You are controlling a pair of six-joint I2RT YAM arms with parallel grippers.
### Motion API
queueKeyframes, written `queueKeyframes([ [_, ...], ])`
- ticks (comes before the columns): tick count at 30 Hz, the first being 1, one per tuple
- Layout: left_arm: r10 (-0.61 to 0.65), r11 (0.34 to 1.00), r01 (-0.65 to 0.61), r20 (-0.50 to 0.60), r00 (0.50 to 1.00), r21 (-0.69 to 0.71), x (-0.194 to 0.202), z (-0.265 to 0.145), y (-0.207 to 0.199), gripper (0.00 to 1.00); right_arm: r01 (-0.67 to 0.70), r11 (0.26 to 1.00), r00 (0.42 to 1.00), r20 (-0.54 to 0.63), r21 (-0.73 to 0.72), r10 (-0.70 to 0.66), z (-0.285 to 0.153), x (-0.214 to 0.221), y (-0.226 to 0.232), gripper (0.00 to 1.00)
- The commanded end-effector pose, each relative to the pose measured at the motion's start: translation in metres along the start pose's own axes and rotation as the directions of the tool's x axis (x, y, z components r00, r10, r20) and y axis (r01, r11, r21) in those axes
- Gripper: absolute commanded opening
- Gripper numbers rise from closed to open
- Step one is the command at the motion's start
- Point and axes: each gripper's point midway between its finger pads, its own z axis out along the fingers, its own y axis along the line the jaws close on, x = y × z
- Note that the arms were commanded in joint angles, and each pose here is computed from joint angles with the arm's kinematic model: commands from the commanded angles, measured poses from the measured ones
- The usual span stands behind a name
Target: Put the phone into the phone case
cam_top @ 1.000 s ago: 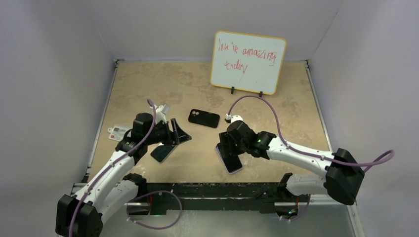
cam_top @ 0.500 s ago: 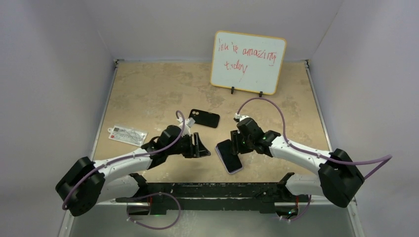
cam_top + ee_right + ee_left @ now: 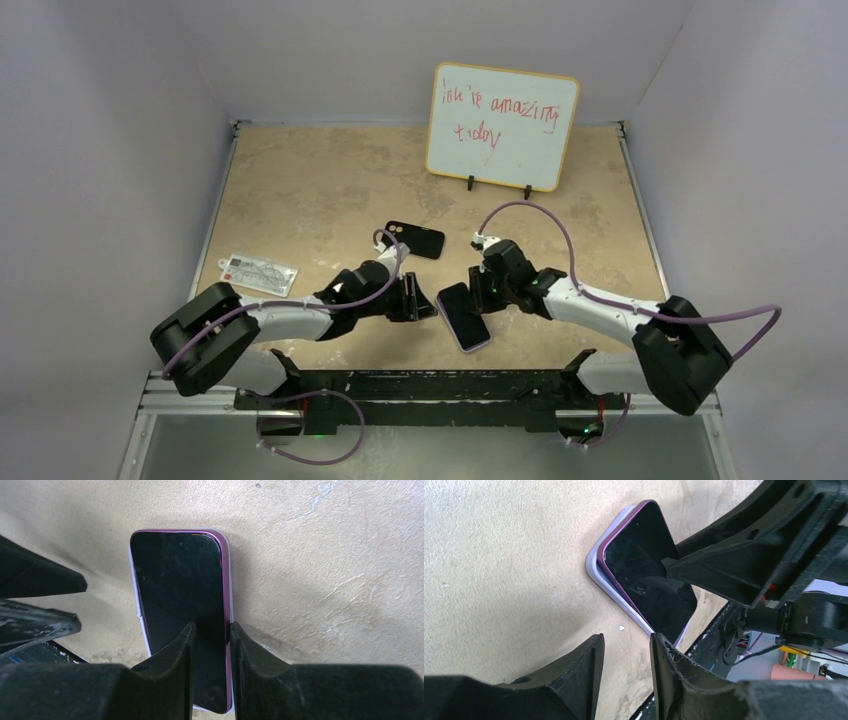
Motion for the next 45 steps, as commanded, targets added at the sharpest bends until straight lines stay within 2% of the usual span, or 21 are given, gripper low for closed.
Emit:
queueKeyframes([
  [1,0.019,0.998,-0.024,0.083,0.996,0.051,-0.019,0.012,-0.018,0.39,0.017,0.999,0.998,-0.059,-0.046,-0.020,0.002,0.025,0.001,0.26],
  [9,0.034,0.997,-0.039,0.070,0.997,0.066,-0.009,0.028,-0.018,0.37,-0.070,0.988,0.996,-0.066,-0.135,0.062,-0.004,0.035,0.017,0.21],
  [10,0.035,0.997,-0.039,0.064,0.997,0.063,-0.008,0.031,-0.017,0.36,-0.074,0.987,0.995,-0.072,-0.143,0.064,-0.005,0.036,0.019,0.23],
  [16,0.040,0.996,-0.043,0.029,0.999,0.082,0.001,0.040,-0.020,0.27,-0.117,0.988,0.993,-0.009,-0.105,0.116,-0.025,0.023,0.018,0.55],
  [20,0.045,0.995,-0.046,0.017,0.999,0.092,0.004,0.040,-0.022,0.24,-0.130,0.990,0.991,0.038,-0.049,0.132,-0.029,0.016,0.007,0.67],
  [23,0.049,0.994,-0.049,0.007,0.999,0.095,0.007,0.039,-0.023,0.21,-0.147,0.987,0.988,0.034,-0.070,0.150,-0.026,0.021,0.009,0.73],
  [34,0.035,0.997,-0.032,-0.032,0.999,0.071,0.022,0.035,-0.012,0.16,-0.225,0.961,0.974,-0.012,-0.159,0.226,-0.013,0.037,0.019,0.82],
  [40,0.032,0.997,-0.029,-0.044,0.999,0.067,0.026,0.033,-0.010,0.14,-0.249,0.926,0.966,-0.003,-0.284,0.259,-0.015,0.026,0.042,0.83],
  [45,0.036,0.997,-0.033,-0.043,0.998,0.077,0.027,0.030,-0.013,0.12,-0.271,0.843,0.945,0.039,-0.465,0.325,-0.037,0.003,0.075,0.81],
])
